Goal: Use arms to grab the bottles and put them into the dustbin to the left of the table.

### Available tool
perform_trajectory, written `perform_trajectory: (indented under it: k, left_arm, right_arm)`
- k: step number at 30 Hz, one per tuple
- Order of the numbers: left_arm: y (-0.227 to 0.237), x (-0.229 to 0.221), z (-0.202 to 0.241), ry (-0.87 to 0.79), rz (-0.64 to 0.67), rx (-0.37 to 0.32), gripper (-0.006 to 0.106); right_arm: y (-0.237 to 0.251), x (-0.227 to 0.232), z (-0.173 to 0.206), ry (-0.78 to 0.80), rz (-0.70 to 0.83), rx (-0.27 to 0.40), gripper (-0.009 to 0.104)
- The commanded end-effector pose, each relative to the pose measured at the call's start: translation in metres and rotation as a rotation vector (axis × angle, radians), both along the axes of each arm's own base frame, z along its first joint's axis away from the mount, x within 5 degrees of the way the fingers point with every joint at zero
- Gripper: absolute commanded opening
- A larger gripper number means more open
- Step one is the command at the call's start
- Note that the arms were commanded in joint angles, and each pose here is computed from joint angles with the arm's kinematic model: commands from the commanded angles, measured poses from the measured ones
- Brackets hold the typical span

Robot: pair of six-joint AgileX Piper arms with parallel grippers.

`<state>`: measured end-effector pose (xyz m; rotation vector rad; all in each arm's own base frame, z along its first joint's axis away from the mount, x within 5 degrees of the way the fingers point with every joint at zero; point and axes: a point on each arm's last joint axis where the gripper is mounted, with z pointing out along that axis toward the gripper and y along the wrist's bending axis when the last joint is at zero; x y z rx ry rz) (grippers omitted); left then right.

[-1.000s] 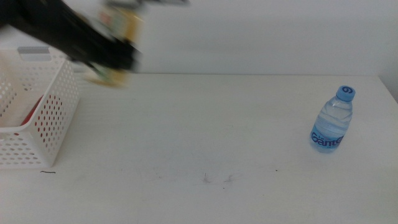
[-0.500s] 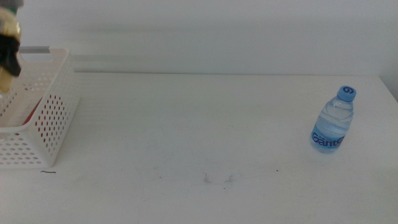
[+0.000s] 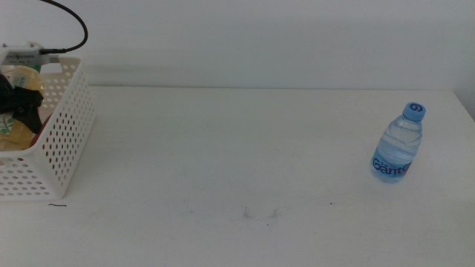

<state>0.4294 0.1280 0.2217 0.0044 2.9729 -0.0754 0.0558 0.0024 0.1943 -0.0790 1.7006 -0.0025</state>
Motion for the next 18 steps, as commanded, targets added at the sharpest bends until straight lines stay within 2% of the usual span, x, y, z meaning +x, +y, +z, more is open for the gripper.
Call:
perform_trajectory:
  k: [1, 5, 6, 10, 15, 18]
  left_arm:
    - [0.002, -0.002, 0.004, -0.006, 0.009, 0.013, 0.05]
    - [0.0, -0.003, 0.007, -0.013, 0.005, 0.02, 0.089]
    - [0.0, -0.003, 0.009, -0.017, 0.007, 0.021, 0.094]
    - [-0.004, -0.012, 0.032, -0.063, 0.006, 0.02, 0.094]
    - [-0.017, -0.039, 0.089, -0.182, 0.019, 0.038, 0.094]
    - [-0.038, -0.061, 0.133, -0.305, 0.002, -0.006, 0.094]
  right_arm:
    - [-0.001, 0.0, 0.0, -0.008, -0.008, -0.015, 0.079]
    - [-0.001, 0.0, 0.0, -0.008, -0.008, -0.015, 0.079]
    - [-0.001, 0.0, 0.0, -0.008, -0.008, -0.015, 0.079]
    - [-0.001, 0.0, 0.0, -0.008, -0.008, -0.015, 0.079]
    - [-0.001, 0.0, 0.0, -0.008, -0.008, -0.015, 0.079]
    - [-0.001, 0.0, 0.0, -0.008, -0.008, -0.015, 0.079]
